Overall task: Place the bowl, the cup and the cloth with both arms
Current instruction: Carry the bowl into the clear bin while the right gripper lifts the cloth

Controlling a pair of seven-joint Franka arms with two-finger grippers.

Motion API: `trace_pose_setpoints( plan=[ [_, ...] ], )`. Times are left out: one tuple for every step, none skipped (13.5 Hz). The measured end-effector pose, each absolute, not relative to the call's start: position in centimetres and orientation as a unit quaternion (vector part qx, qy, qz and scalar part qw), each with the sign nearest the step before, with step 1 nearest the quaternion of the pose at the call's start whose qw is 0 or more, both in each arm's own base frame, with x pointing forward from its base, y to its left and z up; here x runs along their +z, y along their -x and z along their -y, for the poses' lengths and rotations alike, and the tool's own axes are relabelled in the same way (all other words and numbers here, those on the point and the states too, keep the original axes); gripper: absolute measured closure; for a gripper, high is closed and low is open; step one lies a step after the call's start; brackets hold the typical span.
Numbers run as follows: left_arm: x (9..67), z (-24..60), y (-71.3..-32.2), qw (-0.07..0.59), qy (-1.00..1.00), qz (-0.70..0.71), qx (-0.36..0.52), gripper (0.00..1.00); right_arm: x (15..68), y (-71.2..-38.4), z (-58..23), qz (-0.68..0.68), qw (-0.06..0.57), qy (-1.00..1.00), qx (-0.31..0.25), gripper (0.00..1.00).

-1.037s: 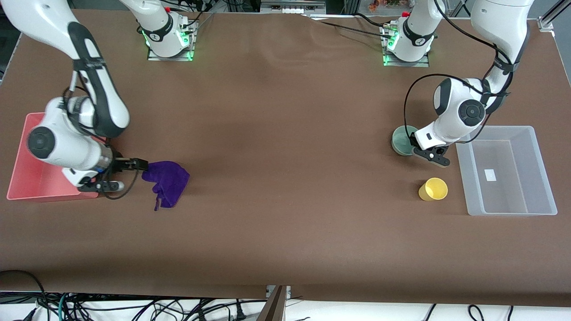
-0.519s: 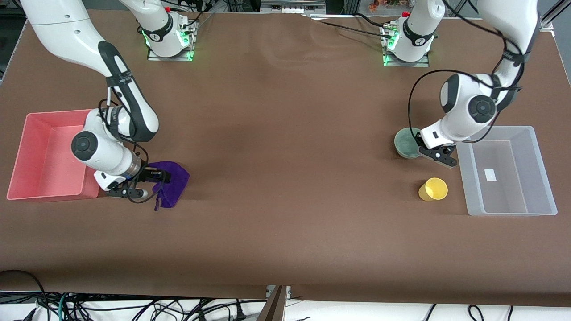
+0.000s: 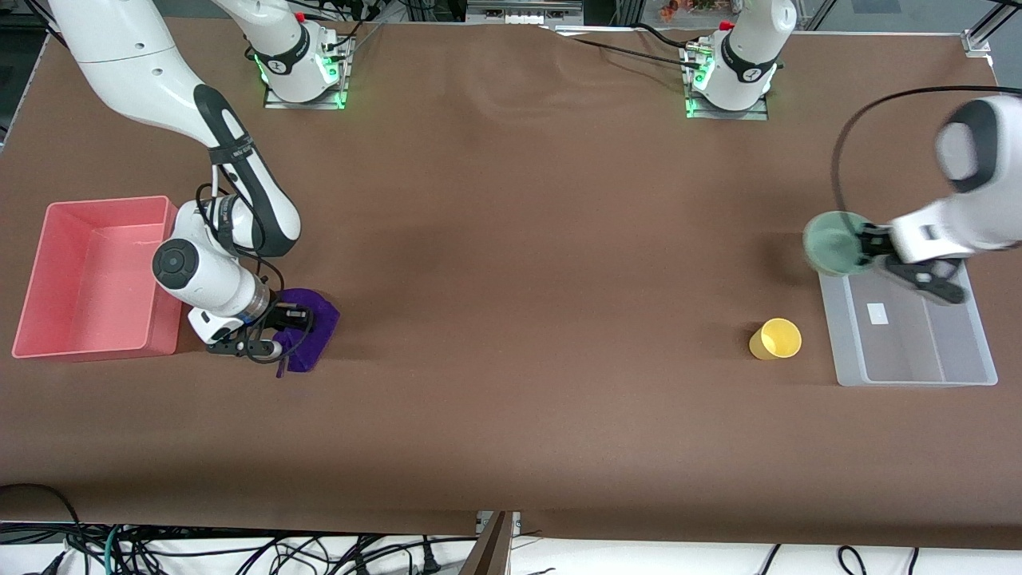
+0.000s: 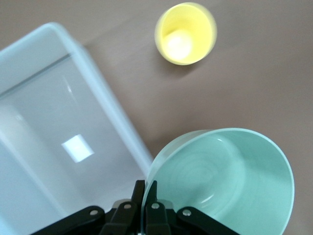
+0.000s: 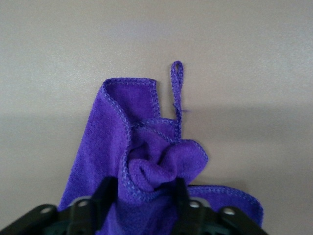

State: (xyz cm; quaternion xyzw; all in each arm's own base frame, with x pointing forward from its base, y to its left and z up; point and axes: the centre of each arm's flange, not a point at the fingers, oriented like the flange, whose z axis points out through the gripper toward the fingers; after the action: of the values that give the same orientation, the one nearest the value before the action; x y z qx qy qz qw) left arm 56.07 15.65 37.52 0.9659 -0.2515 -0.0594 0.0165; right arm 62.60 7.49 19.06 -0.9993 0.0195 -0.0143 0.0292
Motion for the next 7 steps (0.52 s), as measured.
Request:
trace_pose_setpoints(
  plan=[
    [36.3,-19.1,-56.1,0.021,-0.965,0.255,-0.063,0.96,19.1,-62.6,-7.5,-0.019,0.029,0.999,-0.015,0.56],
    [34.8,-22.0,-56.2,0.025,-0.963,0.259,-0.066,0.96,19.3,-62.8,-7.5,-0.019,0.03,0.999,-0.017,0.68],
    [33.1,-24.3,-56.5,0.026,-0.962,0.262,-0.067,0.96,19.6,-63.0,-7.6,-0.019,0.03,0.999,-0.02,0.78],
    [31.3,-25.9,-57.1,0.024,-0.963,0.262,-0.065,0.96,20.3,-63.3,-7.6,-0.018,0.03,0.999,-0.022,0.89],
    [29.4,-26.8,-57.7,0.019,-0.963,0.262,-0.06,0.96,21.5,-63.6,-7.5,-0.018,0.029,0.999,-0.018,0.92],
    [27.4,-27.2,-58.3,0.012,-0.963,0.262,-0.053,0.96,23.4,-64.1,-7.4,-0.018,0.028,0.999,-0.007,0.92],
    [25.3,-27.5,-58.7,0.008,-0.963,0.266,-0.049,0.96,26.0,-64.5,-7.1,-0.018,0.025,1.0,0.008,0.92]
  ],
)
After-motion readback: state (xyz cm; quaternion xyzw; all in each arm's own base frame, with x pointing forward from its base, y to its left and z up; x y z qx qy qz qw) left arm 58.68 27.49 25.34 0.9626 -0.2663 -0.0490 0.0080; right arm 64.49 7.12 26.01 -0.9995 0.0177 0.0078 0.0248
